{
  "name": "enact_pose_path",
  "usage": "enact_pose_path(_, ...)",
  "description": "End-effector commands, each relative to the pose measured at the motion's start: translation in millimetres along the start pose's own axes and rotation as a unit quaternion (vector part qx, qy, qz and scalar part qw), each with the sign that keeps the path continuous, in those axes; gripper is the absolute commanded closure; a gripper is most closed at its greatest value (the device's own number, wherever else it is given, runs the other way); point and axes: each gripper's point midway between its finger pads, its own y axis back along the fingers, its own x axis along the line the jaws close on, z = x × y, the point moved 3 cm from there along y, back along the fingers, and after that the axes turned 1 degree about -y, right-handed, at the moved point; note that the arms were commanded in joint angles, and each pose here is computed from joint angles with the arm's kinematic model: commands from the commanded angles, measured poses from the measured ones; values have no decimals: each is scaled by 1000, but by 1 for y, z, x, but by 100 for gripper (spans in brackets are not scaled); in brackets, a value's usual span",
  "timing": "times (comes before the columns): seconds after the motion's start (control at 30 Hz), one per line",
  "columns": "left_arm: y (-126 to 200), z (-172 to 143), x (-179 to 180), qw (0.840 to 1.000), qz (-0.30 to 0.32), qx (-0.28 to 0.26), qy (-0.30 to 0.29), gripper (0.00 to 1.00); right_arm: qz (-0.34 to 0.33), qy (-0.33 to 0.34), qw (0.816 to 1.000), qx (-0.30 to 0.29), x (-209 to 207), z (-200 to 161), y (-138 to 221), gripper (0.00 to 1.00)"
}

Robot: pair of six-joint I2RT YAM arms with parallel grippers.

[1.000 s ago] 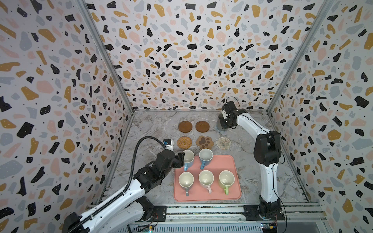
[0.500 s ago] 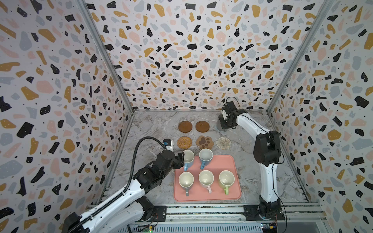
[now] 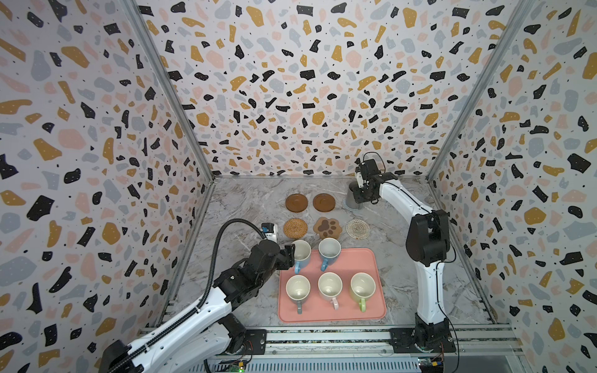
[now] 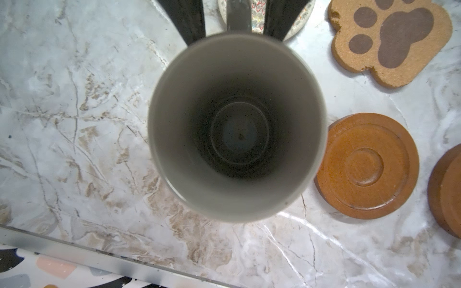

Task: Place cups on coasters
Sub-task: Place the cup on the coaster, then rotate the cup on the tray.

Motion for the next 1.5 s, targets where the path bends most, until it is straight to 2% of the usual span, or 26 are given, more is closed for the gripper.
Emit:
enact_pose_path(0.0, 2, 6, 0, 1000, 2, -16, 4, 27, -6, -8, 999, -38, -7, 21, 32, 56)
enact_pose_path(0.17, 4, 8, 1, 1000, 8, -21, 4, 26, -12, -13, 999, -38, -13, 18, 44, 53)
enact_pose_path(0.43, 8, 14, 7, 999, 23, -37, 7, 26, -11, -15, 997, -71, -16, 20, 85, 46)
enact_pose_path(0.73, 7, 16, 7, 999, 28, -39, 8, 26, 2, -22, 995, -99, -15, 14, 124, 43)
enact_pose_path(1.13, 8, 17, 6, 999, 32, -31, 1, 26, 13, -22, 995, -94, -13, -4, 136, 43)
enact_pose_path(1.47, 8, 10, 2, 999, 22, 7, -22, 28, 26, -21, 995, -90, -6, -21, 148, 43)
